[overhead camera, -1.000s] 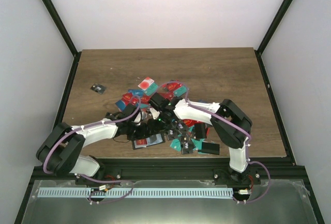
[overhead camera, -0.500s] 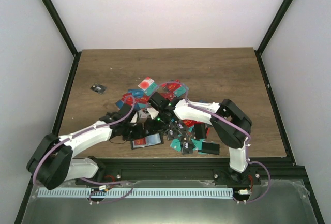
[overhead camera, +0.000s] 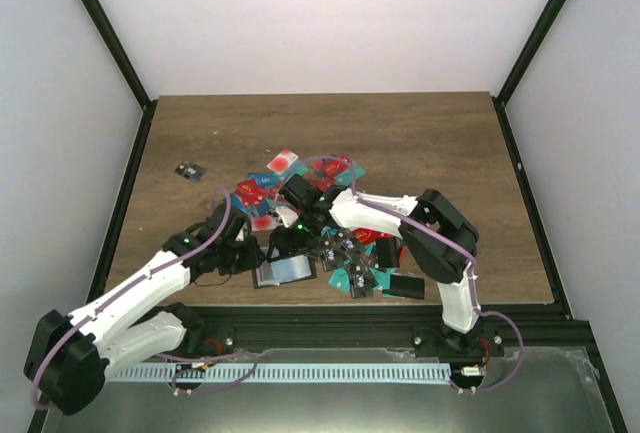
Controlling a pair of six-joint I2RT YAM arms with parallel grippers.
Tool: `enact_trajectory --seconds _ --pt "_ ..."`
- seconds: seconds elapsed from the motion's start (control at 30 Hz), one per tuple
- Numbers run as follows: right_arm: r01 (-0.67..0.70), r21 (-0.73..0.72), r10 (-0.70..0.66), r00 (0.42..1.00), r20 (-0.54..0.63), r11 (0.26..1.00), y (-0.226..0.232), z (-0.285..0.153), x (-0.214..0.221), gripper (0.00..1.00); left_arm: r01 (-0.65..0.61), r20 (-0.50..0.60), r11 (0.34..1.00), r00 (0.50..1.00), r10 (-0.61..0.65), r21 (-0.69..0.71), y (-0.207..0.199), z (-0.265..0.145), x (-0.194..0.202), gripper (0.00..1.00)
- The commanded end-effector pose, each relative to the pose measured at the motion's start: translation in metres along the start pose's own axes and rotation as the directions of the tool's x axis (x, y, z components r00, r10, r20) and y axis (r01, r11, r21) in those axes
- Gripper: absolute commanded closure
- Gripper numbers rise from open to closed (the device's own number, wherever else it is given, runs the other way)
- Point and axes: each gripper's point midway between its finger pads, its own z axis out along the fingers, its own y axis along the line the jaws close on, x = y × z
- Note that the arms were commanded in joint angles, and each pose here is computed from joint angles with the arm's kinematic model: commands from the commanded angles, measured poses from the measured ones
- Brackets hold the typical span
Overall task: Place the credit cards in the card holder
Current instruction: Insert the credit card into the card holder.
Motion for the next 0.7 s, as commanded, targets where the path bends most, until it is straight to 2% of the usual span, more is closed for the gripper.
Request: enact_trajectory --seconds 0.0,0.27,0.43,0.67 --pt "0.069 -0.089 -0.067 0.998 0.018 0.994 0.026 0.007 -0.016 0.52 0.020 0.069 0.997 0.997 -0.025 0.075 -0.018 -0.016 -0.013 0.74" --pt "0.014 0.021 -0.015 0.999 0.029 1.000 0.001 0.005 -0.015 0.52 0.015 0.012 0.990 1.000 -0.017 0.139 -0.019 0.013 -0.002 0.82" --pt "-0.023 0.090 0.019 0.999 0.047 0.996 -0.017 -0.002 -0.009 0.52 0.002 -0.017 0.995 1.000 0.000 0.104 -0.011 0.026 0.002 0.88" --pt "-0.067 0.168 0.055 0.996 0.074 0.983 -0.041 -0.014 -0.002 0.52 -0.006 -0.034 0.998 0.999 0.008 0.066 0.000 0.039 0.006 0.89"
